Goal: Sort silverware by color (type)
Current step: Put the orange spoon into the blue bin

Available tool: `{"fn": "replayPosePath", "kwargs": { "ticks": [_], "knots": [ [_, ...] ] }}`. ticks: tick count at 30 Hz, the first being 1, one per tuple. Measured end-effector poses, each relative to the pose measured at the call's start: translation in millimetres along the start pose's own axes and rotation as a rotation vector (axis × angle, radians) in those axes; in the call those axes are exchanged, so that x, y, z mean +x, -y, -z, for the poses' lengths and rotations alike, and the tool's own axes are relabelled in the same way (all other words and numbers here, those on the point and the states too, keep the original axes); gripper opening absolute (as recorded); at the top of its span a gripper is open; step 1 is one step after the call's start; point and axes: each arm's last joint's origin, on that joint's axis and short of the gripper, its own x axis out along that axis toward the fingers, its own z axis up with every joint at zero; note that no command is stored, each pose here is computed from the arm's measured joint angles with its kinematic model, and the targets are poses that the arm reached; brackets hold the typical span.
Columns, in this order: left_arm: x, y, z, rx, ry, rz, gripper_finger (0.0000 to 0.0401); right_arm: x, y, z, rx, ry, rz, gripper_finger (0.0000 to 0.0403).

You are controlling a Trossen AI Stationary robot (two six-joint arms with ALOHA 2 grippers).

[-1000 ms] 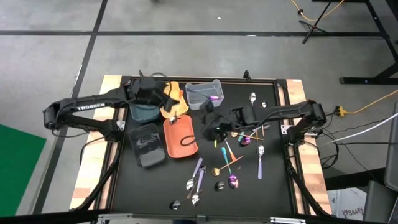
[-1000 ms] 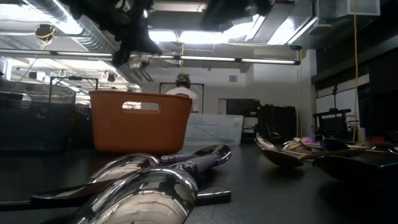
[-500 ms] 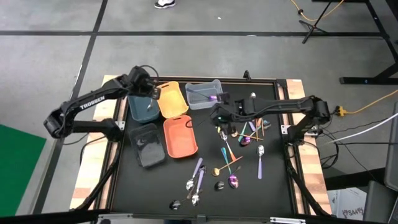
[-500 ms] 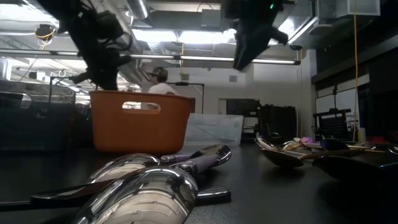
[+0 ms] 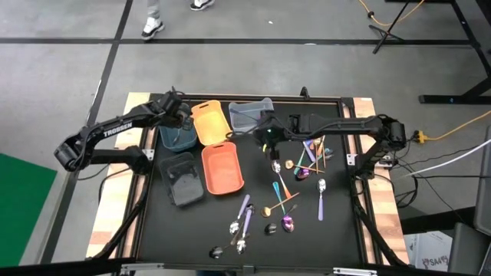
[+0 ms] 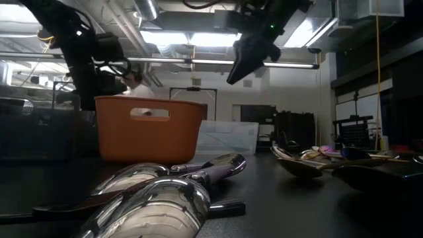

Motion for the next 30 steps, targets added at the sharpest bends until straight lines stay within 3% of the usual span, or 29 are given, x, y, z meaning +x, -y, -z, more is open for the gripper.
{"fn": "replayPosePath", "kwargs": {
  "ticks": [20,30],
  "knots": [
    [0,0,0,-0.034,0.005,-0.006,0.0085,-1,11,-13,0.032,0.162,0.049,0.0081],
    [-14,8,-4,-0.033,0.036,0.251,0.0086,1,6,-2,0.117,0.044,0.016,0.0081]
  ]
}}
